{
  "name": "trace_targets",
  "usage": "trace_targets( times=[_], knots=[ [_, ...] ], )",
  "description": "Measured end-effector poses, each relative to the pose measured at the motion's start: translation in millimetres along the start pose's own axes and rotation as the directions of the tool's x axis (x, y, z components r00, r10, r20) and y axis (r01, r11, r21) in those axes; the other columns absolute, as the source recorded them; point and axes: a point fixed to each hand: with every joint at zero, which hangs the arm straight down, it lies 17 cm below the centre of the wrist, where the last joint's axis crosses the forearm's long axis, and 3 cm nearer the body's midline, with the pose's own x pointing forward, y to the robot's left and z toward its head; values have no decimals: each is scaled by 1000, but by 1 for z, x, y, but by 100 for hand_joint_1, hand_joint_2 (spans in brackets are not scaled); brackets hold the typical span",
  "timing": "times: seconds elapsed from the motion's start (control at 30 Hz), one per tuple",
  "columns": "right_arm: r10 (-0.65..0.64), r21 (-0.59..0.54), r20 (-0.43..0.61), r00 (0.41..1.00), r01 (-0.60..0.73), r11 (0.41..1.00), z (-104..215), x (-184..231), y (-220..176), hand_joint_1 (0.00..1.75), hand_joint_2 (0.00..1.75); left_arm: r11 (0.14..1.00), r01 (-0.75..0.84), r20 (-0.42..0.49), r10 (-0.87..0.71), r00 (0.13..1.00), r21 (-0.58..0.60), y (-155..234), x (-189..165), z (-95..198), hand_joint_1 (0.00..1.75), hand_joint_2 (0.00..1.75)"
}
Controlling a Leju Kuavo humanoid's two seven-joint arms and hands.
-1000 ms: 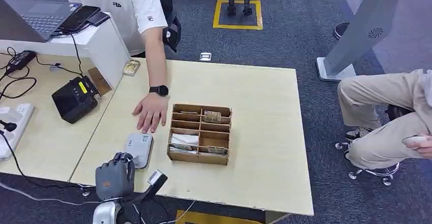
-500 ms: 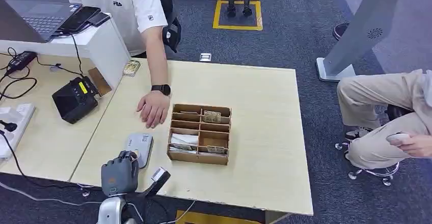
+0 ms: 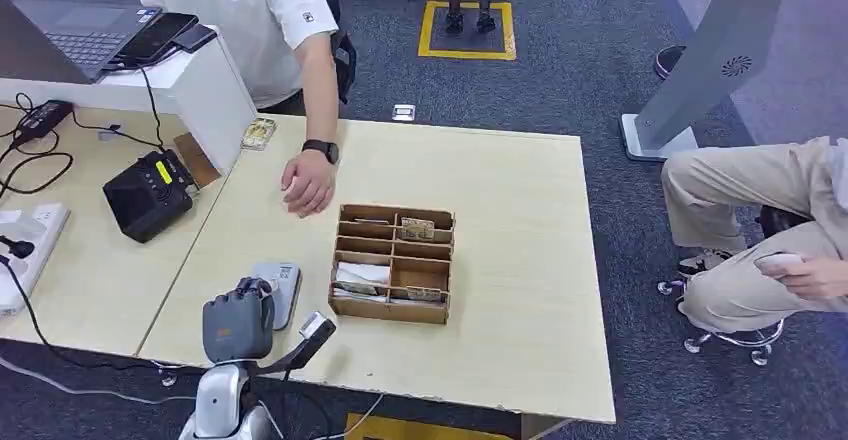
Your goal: Pass the card to the sensor for recognition and then transmit it.
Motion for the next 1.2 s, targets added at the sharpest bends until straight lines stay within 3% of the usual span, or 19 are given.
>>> trace_targets(
  times=[0.23, 0.37, 0.4, 0.43, 0.67, 1.03, 1.2],
  knots=[
    [0, 0, -4, 1000, 0, 1000, 0, -1, 0, 0, 175, 999, -46, 11, 46, 999, -3, -1, 2, 0, 175, 175],
    [-5, -1, -10, 1000, 5, 1000, 0, -2, 0, 0, 175, 973, -229, 40, 227, 973, 38, 12, 12, -4, 175, 175],
    [-9, -4, -15, 1000, 9, 1000, 0, -3, -1, 0, 175, 955, -290, 34, 288, 957, 62, 18, 14, -6, 105, 175],
    [-13, -5, -19, 1000, 13, 1000, 0, -3, -1, 0, 175, 934, -347, 23, 346, 938, 87, 23, 14, -8, 0, 175],
    [-3, -1, -28, 1000, 3, 1000, 0, -5, 0, 0, 175, 796, -559, -23, 579, 815, 230, 63, 22, -40, 0, 175],
    [27, 10, 9, 1000, -27, 1000, 0, 1, 2, 0, 175, 626, -731, 137, 727, 673, 271, 137, 86, -115, 0, 175],
    [14, 6, 13, 1000, -14, 1000, 0, 3, 1, 0, 175, 594, -761, 176, 746, 642, 261, 158, 103, -143, 0, 175]
  ],
)
